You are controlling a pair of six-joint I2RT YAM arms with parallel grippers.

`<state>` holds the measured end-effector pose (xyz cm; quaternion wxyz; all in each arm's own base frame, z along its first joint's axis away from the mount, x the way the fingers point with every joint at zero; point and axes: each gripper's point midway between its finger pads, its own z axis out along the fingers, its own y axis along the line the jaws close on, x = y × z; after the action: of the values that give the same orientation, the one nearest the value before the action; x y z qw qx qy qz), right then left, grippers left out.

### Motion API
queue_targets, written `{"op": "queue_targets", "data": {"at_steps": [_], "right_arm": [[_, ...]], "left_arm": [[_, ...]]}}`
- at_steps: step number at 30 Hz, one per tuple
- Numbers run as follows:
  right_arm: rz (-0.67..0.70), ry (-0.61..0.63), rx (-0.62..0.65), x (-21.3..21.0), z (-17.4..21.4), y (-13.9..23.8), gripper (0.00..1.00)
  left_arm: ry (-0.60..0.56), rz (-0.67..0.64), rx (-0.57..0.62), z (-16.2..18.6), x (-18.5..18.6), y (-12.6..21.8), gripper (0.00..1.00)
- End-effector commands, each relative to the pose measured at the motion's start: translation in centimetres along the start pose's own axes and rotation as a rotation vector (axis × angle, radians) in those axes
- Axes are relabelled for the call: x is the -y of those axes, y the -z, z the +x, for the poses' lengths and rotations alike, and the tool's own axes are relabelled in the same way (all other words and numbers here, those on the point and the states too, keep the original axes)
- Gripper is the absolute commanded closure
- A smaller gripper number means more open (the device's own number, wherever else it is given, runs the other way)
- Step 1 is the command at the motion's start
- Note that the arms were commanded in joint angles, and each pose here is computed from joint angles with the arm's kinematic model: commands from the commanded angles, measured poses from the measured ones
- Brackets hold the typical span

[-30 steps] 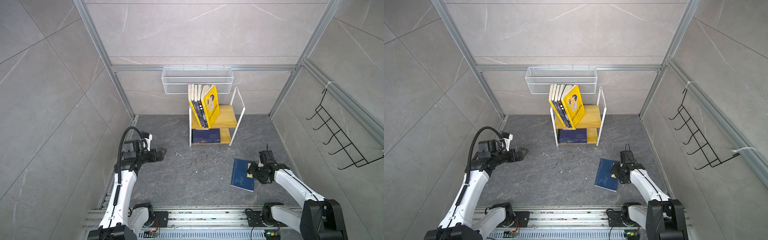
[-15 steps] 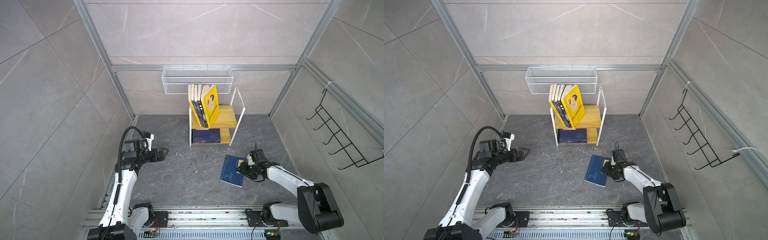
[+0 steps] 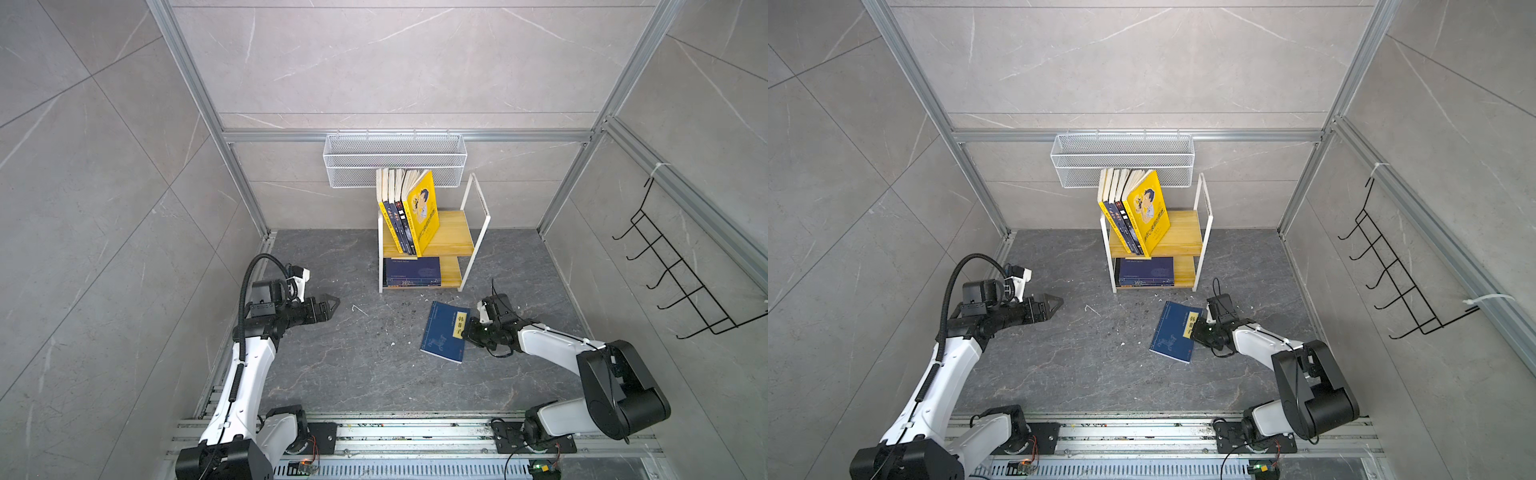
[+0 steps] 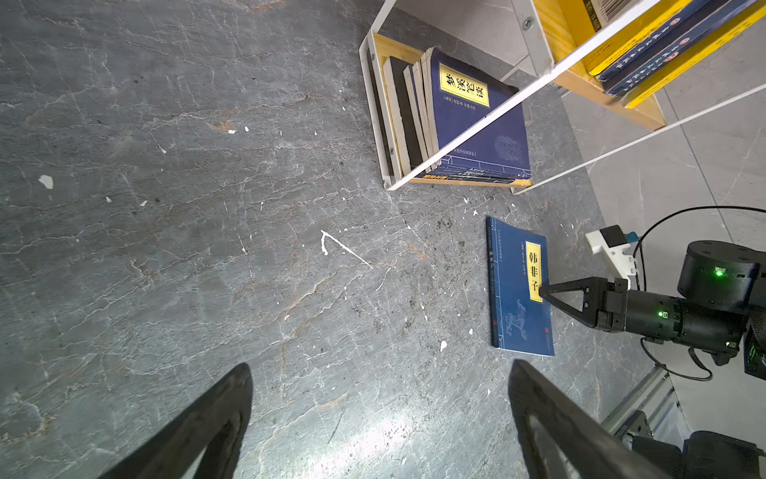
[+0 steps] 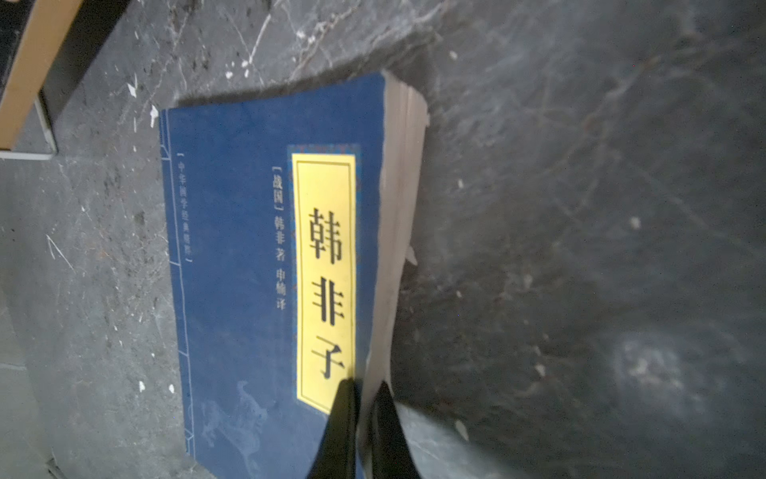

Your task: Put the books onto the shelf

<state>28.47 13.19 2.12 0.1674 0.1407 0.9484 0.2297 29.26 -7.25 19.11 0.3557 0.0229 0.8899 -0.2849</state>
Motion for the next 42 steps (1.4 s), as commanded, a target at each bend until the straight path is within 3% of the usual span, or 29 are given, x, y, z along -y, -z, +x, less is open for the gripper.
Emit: {"op": "queue_targets", "data": {"at_steps": [1, 15, 21, 26, 32, 42], "right_arm": [[0.081, -0.002, -0.045, 1.7, 1.1, -0.6, 1.00], [-0.122, 0.242, -0.076, -5.3, 2.7, -2.3, 1.00], [-0.230, 0.399, 0.001, -9.5, 3.2, -0.9, 1.00], [-0.359, 0.615, 0.086, -12.8, 5.1, 0.2, 1.00], [-0.493, 0.747, 0.105, -15.5, 6.3, 0.5, 1.00], [-0.732, 1.024, 0.120, -21.1, 7.5, 3.1, 1.00]], "left_arm": [[-0.009, 0.029, 0.012, -0.4, 0.5, -0.2, 0.04], [0.142, 0.159, -0.107, 3.4, 1.6, -4.5, 0.11], [0.233, 0.183, -0.166, 4.7, 1.6, -6.2, 0.08], [0.119, 0.228, -0.162, 4.2, 3.2, -6.1, 0.08], [-0.022, 0.245, -0.139, 2.9, 4.5, -4.4, 0.06], [-0.282, 0.413, -0.136, 2.0, 8.7, -1.1, 0.05]]}}
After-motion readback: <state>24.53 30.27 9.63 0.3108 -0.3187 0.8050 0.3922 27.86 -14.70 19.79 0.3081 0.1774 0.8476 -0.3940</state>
